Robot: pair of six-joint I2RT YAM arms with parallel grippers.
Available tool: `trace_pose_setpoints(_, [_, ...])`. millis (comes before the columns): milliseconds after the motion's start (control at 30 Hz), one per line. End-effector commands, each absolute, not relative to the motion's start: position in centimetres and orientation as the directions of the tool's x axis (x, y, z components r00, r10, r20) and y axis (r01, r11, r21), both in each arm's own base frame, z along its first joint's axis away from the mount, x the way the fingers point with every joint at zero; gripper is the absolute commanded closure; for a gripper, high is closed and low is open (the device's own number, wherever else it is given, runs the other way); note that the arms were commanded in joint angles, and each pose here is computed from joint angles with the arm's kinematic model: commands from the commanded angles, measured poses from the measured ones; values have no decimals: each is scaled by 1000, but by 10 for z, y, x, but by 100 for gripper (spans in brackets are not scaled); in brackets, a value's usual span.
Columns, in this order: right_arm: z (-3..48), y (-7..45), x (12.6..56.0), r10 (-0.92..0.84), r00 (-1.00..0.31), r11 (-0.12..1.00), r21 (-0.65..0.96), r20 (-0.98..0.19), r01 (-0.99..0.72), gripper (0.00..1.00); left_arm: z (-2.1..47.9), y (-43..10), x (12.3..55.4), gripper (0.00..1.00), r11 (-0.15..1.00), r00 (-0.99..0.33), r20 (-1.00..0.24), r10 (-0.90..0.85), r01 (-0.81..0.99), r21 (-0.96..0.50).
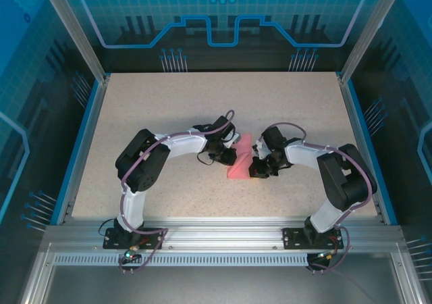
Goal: Fold a paper plane with a square sheet of paper (fold left side to right side)
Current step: Fold the triangle a second time at the center of the table.
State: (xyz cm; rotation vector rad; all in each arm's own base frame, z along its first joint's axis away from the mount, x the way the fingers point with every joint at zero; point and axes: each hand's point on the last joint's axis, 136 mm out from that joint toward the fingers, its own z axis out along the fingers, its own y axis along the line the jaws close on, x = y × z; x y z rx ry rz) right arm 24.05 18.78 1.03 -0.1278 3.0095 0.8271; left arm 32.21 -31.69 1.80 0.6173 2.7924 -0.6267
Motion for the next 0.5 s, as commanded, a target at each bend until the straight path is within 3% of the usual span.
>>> trace_pose_setpoints(0, [2, 173, 228, -74, -997, 891, 450, 12, -60, 100, 18, -310, 328, 83, 827, -879, -310, 363, 457, -327])
trace_pose_setpoints(467, [3, 173, 230, -75, -997, 891, 450, 11, -62, 99, 5, -306, 324, 83, 831, -881, -283, 378, 458, -315])
